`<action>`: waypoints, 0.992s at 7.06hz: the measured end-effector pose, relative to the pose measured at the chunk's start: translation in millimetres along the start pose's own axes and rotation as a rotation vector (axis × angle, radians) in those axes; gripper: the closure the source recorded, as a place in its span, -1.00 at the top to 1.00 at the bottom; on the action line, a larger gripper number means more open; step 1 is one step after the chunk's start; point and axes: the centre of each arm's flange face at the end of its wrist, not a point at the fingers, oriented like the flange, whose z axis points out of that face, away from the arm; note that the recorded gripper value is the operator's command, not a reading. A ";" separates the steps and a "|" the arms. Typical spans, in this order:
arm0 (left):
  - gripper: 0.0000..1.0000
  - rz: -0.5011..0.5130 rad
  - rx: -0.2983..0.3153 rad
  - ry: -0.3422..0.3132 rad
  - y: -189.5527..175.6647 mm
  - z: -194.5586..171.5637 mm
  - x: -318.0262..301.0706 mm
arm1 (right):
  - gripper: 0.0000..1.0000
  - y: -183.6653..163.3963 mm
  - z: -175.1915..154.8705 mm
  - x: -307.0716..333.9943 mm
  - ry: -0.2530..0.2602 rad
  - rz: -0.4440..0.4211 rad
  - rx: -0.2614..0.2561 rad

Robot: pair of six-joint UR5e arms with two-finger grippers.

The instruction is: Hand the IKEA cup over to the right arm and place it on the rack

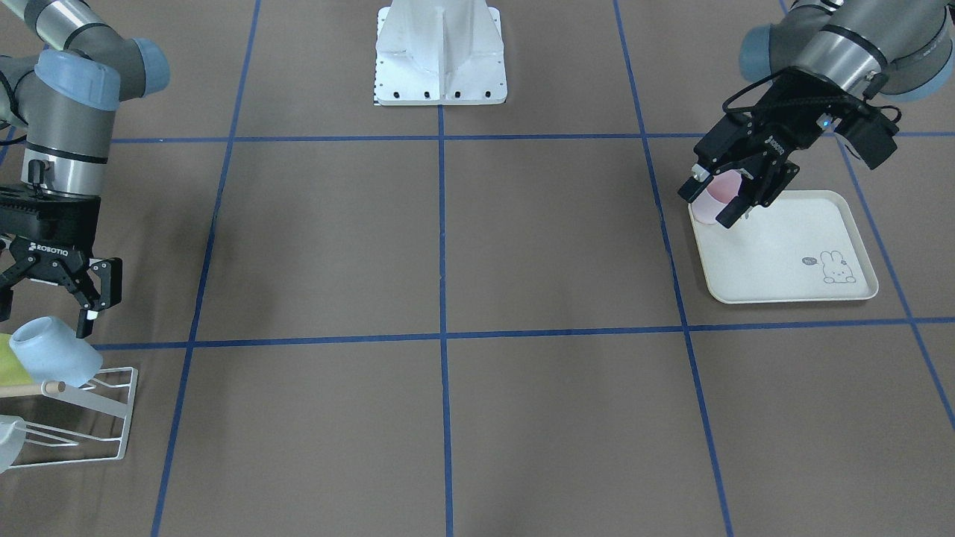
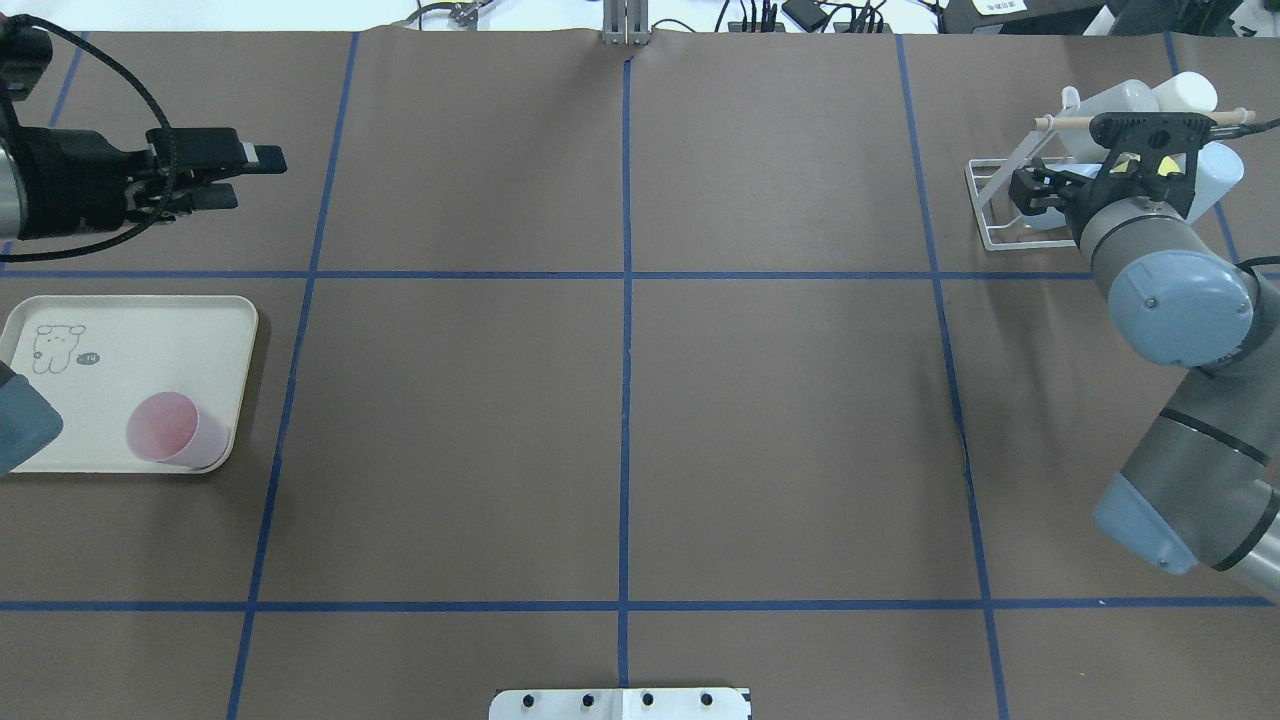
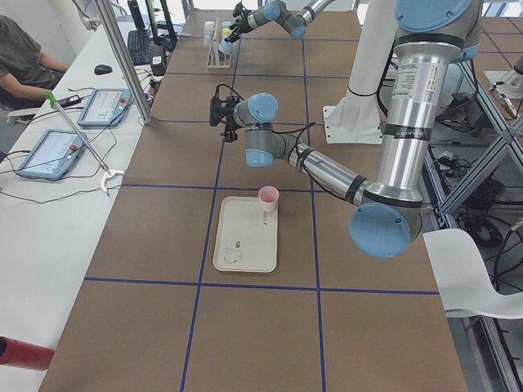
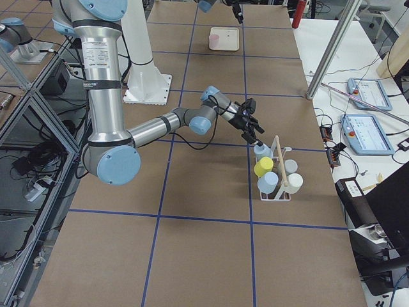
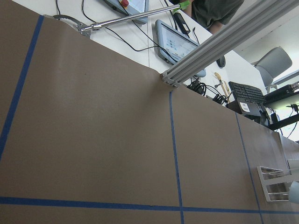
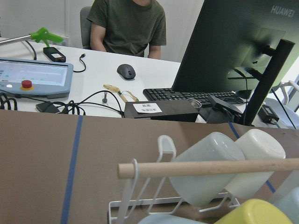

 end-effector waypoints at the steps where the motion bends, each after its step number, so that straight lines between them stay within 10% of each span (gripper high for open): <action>1: 0.99 0.026 -0.013 -0.026 -0.2 -4.7 -12.3 | 1.00 -11.5 -18.5 -6.8 -0.048 0.017 -0.012; 7: 0.99 0.289 -0.200 -0.357 27.4 -43.8 -136.3 | 1.00 -63.6 -104.6 -66.0 -0.341 0.243 -0.089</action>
